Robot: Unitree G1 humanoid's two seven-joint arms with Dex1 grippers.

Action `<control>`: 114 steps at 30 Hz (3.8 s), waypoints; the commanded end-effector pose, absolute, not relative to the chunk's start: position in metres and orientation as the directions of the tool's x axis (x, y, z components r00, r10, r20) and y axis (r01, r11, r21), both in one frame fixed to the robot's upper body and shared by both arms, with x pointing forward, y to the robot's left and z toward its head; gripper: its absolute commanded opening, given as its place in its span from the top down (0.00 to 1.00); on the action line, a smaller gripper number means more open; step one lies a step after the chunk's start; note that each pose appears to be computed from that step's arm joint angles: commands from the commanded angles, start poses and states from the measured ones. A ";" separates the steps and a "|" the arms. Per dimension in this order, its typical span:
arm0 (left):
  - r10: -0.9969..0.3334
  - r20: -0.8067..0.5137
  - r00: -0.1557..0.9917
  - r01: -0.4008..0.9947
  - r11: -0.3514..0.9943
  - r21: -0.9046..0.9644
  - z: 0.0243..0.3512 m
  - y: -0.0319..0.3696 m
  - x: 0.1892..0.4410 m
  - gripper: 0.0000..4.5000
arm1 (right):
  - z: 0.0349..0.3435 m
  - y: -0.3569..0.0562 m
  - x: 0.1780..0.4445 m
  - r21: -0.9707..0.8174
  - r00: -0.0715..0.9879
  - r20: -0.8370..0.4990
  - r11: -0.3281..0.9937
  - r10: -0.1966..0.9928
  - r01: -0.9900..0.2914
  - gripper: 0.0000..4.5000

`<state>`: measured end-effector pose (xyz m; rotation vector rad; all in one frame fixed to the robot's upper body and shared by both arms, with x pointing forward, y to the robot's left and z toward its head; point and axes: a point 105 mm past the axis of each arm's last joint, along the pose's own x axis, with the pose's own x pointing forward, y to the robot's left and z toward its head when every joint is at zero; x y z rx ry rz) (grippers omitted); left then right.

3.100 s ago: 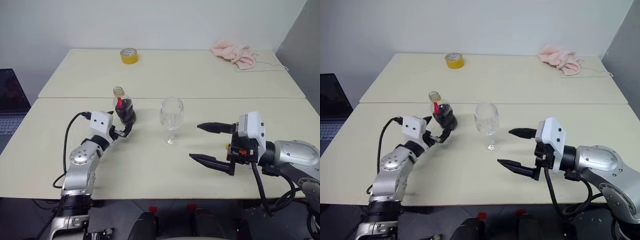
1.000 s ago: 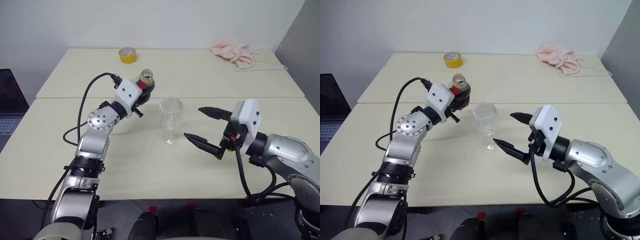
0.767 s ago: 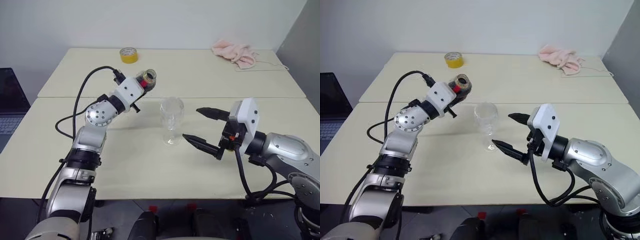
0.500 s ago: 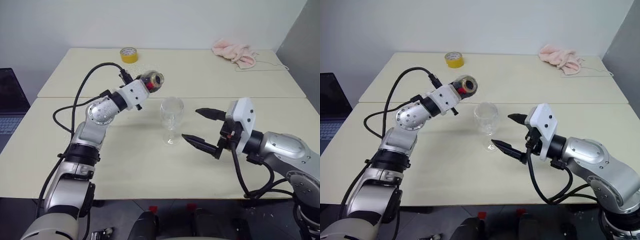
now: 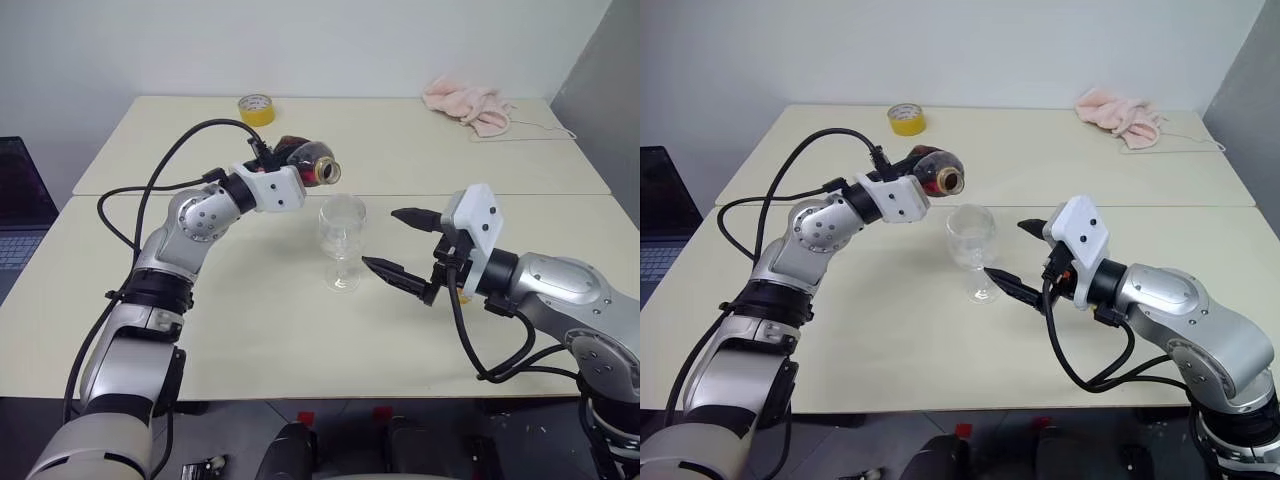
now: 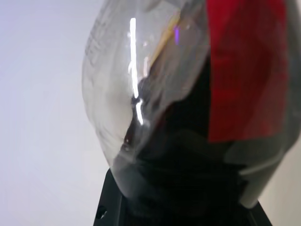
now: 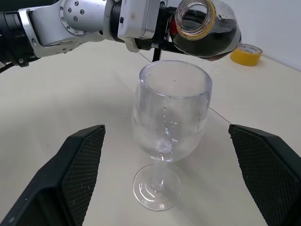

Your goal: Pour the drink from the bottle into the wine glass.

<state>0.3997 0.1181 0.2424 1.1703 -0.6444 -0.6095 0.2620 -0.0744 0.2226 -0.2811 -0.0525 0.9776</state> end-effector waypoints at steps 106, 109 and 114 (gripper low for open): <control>-0.776 0.213 0.593 -0.270 0.058 0.961 0.289 0.117 0.402 0.84 | 0.231 -0.064 0.244 -0.292 0.480 -0.071 0.442 0.875 -0.848 0.00; -0.775 0.213 0.595 -0.269 0.058 0.962 0.288 0.117 0.402 0.84 | 0.231 -0.064 0.244 -0.292 0.480 -0.070 0.442 0.875 -0.848 0.00; -0.772 0.213 0.599 -0.266 0.059 0.962 0.288 0.118 0.403 0.84 | 0.231 -0.064 0.245 -0.292 0.481 -0.070 0.443 0.874 -0.848 0.00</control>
